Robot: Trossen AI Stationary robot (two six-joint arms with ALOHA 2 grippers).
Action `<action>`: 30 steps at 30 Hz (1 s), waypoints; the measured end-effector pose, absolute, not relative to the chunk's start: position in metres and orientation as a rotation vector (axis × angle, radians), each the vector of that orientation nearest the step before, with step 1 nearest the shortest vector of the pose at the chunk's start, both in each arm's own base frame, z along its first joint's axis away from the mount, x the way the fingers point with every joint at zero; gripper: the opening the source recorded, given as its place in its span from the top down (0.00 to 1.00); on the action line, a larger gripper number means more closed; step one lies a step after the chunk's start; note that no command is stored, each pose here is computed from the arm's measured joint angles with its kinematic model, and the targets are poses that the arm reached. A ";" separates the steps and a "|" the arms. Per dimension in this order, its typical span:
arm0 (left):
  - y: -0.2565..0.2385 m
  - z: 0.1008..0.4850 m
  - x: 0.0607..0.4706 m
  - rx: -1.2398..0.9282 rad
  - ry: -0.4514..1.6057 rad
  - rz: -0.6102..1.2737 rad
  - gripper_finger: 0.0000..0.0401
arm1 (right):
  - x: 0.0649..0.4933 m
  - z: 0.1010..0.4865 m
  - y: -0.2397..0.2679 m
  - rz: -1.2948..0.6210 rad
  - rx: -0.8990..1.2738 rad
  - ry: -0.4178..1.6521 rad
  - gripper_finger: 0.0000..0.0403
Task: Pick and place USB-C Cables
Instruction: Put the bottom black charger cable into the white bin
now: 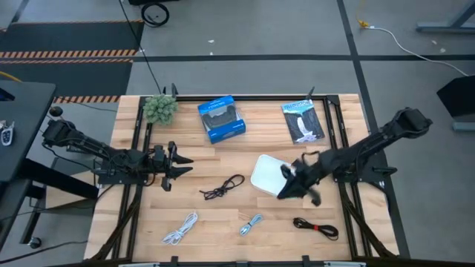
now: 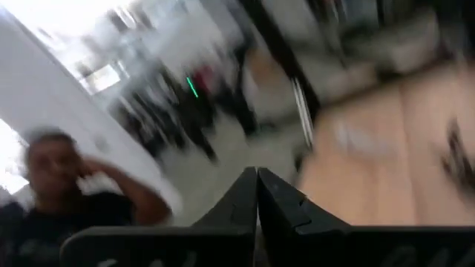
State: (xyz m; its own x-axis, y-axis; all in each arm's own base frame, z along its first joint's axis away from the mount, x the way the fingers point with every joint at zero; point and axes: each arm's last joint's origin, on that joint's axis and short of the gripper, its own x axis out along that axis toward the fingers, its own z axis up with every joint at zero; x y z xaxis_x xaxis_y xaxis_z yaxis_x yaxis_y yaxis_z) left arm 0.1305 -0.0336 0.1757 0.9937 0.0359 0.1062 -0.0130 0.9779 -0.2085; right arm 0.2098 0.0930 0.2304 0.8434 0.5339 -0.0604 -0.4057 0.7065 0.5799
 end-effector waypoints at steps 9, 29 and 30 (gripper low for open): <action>-0.034 0.176 0.130 -0.209 -0.111 0.025 0.67 | 0.212 0.226 0.136 0.329 0.502 0.727 0.96; -0.034 0.176 0.130 -0.209 -0.110 0.025 0.67 | 0.182 0.197 0.207 0.063 0.329 1.569 0.96; -0.034 0.176 0.130 -0.209 -0.110 0.024 0.67 | 0.181 0.194 0.209 0.064 0.322 1.599 0.95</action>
State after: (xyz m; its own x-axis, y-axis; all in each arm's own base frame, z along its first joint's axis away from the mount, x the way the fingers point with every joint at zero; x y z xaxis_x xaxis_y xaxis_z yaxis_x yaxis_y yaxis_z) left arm 0.1305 -0.0337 0.1758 0.9937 0.0355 0.1063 -0.0126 0.9779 -0.2085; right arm 0.1813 0.2086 0.1939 -0.0204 0.2447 -0.9694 0.1659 0.9570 0.2381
